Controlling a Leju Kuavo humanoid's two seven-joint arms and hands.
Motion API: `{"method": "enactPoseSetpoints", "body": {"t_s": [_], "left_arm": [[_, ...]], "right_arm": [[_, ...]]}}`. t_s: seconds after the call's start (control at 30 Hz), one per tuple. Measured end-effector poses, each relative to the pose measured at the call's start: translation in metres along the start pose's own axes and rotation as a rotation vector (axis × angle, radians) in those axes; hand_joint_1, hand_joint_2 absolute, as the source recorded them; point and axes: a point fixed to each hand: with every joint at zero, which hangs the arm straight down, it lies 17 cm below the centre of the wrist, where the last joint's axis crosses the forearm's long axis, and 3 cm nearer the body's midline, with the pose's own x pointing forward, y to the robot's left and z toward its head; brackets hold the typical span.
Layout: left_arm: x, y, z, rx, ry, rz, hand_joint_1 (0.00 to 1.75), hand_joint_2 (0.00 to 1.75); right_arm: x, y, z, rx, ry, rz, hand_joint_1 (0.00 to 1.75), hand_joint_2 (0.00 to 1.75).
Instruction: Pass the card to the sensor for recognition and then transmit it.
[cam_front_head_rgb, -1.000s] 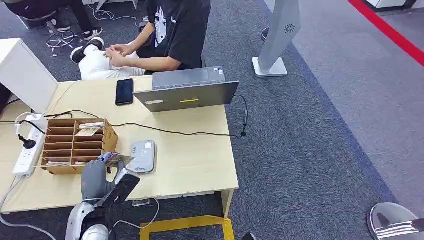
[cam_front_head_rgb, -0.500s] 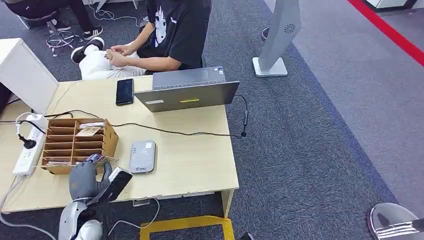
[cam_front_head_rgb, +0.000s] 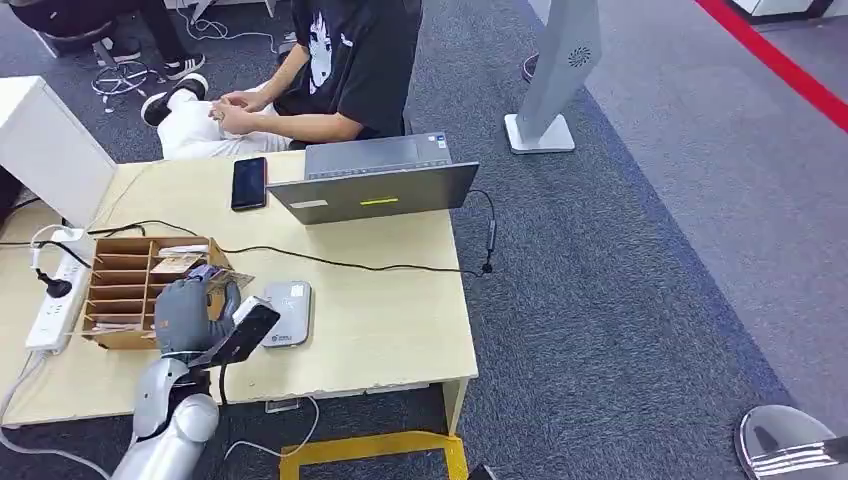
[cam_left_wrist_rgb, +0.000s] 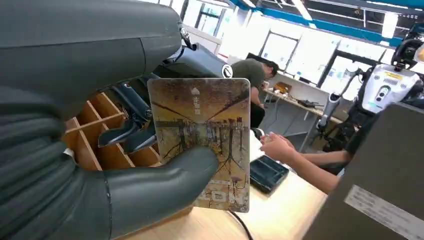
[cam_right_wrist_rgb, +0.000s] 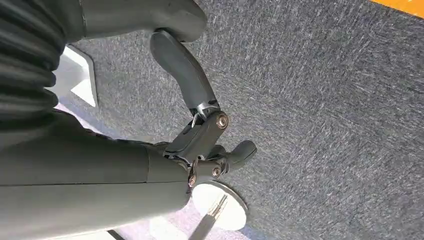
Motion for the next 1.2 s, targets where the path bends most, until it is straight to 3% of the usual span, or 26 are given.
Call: {"method": "enactPoseSetpoints", "body": {"t_s": [0.27, 0.53, 1.2], "left_arm": [[0.015, -0.013, 0.001, -0.037, -0.011, 0.023, 1.75, 1.75], [-0.013, -0.030, 0.007, -0.083, 0.073, -0.013, 1.75, 1.75], [-0.025, -0.062, 0.025, -0.141, 0.042, -0.017, 1.75, 1.75]], "right_arm": [[0.003, 0.001, 0.000, 0.003, -0.013, 0.010, 0.00, 1.75], [0.021, -0.001, -0.001, 0.001, -0.076, -0.012, 0.00, 1.75], [0.047, 0.003, 0.003, 0.018, -0.144, -0.101, 0.00, 1.75]]}}
